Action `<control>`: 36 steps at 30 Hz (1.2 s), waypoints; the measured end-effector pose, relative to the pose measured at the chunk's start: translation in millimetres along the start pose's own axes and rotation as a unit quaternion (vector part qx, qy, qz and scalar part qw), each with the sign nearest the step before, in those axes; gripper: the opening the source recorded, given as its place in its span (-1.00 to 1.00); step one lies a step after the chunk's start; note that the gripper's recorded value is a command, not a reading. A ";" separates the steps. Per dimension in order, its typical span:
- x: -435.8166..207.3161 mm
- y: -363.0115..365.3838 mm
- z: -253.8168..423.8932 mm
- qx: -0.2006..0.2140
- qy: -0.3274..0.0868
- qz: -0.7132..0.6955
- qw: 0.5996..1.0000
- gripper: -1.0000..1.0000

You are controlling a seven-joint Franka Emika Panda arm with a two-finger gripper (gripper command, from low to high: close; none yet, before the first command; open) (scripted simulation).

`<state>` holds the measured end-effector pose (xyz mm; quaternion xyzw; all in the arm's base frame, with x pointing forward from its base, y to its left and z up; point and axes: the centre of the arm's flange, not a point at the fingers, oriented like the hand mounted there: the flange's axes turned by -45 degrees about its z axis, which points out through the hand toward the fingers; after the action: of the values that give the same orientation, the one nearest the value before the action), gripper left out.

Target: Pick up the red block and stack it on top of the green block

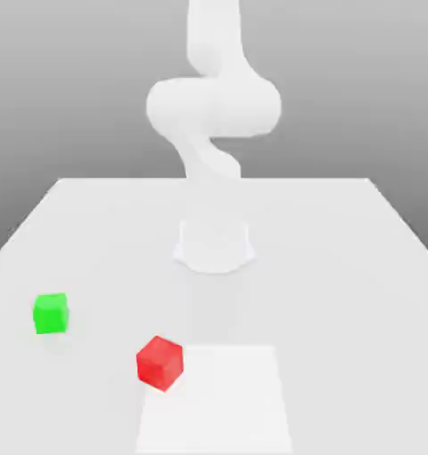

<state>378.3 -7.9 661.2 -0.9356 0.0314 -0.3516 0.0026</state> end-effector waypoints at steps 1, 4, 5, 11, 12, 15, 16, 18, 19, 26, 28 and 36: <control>-6.0 4.2 27.4 -0.005 -0.019 0.011 1.000 0.00; -32.0 18.4 103.0 -0.020 -0.076 0.044 0.996 0.00; -43.1 23.4 126.1 -0.024 -0.094 0.055 0.994 0.00; -134.5 54.9 244.6 -0.054 -0.202 0.123 0.970 0.00; -153.5 59.9 260.8 -0.060 -0.220 0.135 0.964 0.00; -212.9 72.8 299.8 -0.074 -0.271 0.169 0.945 0.00; -233.5 76.3 310.1 -0.079 -0.288 0.180 0.937 0.00; -276.0 84.5 326.6 -0.090 -0.320 0.204 0.921 0.00; -290.3 84.8 334.0 -0.092 -0.330 0.209 0.916 0.00; -341.1 86.9 382.0 -0.095 -0.339 0.214 0.911 -1.00; -341.1 87.0 382.0 -0.095 -0.339 0.214 0.911 -1.00; -324.8 86.4 365.5 -0.094 -0.338 0.214 0.912 -1.00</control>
<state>370.0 -80.7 170.1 -0.9654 0.2608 -0.0004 0.0000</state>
